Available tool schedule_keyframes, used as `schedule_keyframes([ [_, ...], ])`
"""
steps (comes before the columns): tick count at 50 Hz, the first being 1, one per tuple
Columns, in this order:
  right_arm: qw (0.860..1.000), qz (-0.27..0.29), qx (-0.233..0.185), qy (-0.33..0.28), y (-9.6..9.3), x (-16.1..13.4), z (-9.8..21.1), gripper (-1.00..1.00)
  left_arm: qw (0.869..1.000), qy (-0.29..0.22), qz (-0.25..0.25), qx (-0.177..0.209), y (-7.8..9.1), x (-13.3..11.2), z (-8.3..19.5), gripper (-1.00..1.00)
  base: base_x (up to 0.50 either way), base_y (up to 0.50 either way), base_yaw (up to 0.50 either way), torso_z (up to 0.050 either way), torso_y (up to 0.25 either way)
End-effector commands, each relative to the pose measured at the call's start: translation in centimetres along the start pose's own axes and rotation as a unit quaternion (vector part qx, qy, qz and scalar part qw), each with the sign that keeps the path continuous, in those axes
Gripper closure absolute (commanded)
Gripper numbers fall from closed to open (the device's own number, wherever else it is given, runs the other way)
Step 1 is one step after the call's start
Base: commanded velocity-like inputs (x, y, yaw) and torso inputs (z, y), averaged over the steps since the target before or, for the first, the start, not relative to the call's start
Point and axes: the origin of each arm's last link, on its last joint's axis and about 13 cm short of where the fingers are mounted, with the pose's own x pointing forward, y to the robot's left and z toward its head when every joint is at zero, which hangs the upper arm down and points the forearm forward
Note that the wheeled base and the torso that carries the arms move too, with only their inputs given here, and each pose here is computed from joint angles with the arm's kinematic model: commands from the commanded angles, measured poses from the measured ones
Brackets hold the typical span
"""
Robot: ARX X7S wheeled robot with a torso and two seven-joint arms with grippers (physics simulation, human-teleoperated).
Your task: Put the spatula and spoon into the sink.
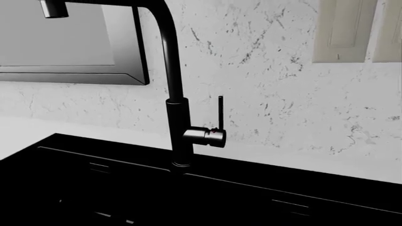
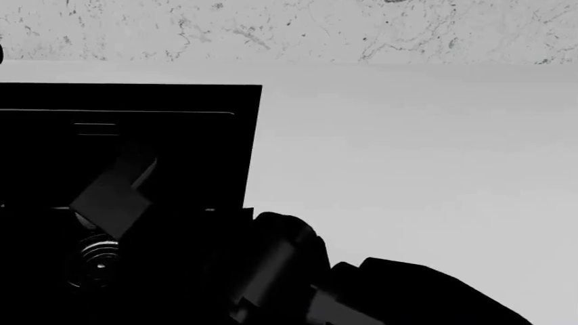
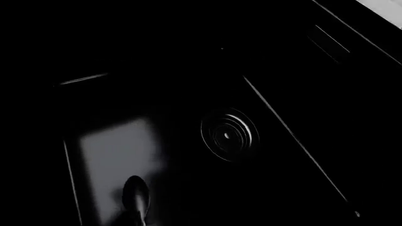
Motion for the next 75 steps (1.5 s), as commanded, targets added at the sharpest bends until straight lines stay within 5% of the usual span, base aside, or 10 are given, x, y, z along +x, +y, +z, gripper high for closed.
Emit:
schedule_keyframes([
  [1, 0.994, 0.066, 0.008, -0.085, 0.1, -0.7, 4.7, -1.00, 1.000, -0.010, -0.004, -0.011, -0.2, -0.1, 0.3, -1.00, 0.00, 0.00, 0.00, 0.000, 0.000],
  [17, 0.987, -0.059, 0.050, -0.141, -2.4, -5.8, 3.2, -1.00, 1.000, -0.011, -0.008, -0.012, -0.3, -0.1, 0.4, -1.00, 0.00, 0.00, 0.00, 0.000, 0.000],
  [26, 0.970, -0.171, 0.053, -0.166, -0.7, -10.8, 1.3, -1.00, 1.000, -0.013, -0.009, -0.010, -0.3, -0.2, 0.4, -1.00, 0.00, 0.00, 0.00, 0.000, 0.000],
  [35, 0.931, -0.300, 0.056, -0.199, 1.4, -13.5, -2.2, -1.00, 1.000, -0.014, -0.009, -0.006, -0.2, -0.4, 0.4, -1.00, 0.00, 0.00, 0.00, 0.000, 0.000],
  [37, 0.897, -0.384, 0.078, -0.204, 1.0, -14.1, -2.6, -1.00, 1.000, -0.015, -0.010, -0.006, -0.2, -0.5, 0.5, -1.00, 0.00, 0.00, 0.00, 0.000, 0.000],
  [44, 0.873, -0.425, 0.083, -0.224, 1.6, -16.1, -3.9, -1.00, 1.000, -0.018, -0.017, -0.001, -0.4, -0.7, 0.3, -1.00, 0.00, 0.00, 0.00, 0.000, 0.000],
  [47, 0.842, -0.480, 0.087, -0.229, 1.8, -17.2, -4.3, -1.00, 1.000, -0.020, -0.019, -0.001, -0.4, -0.9, 0.2, -1.00, 0.00, 0.00, 0.00, 0.000, 0.000],
  [62, 0.810, -0.534, 0.066, -0.231, 3.4, -20.6, -5.5, -1.00, 1.000, -0.021, -0.019, -0.001, -0.1, -1.2, 0.1, -1.00, 0.00, 0.00, 0.00, 0.000, 0.000],
  [66, 0.782, -0.579, 0.077, -0.215, 3.0, -23.1, -6.7, -1.00, 1.000, -0.022, -0.019, 0.000, -0.1, -1.2, 0.0, -1.00, 0.00, 0.00, 0.00, 0.000, 0.000],
  [75, 0.761, -0.605, 0.099, -0.211, 3.6, -26.1, -8.4, -1.00, 1.000, -0.020, -0.023, -0.001, -0.2, -1.0, -0.8, -1.00, 0.00, 0.00, 0.00, 0.000, 0.000],
])
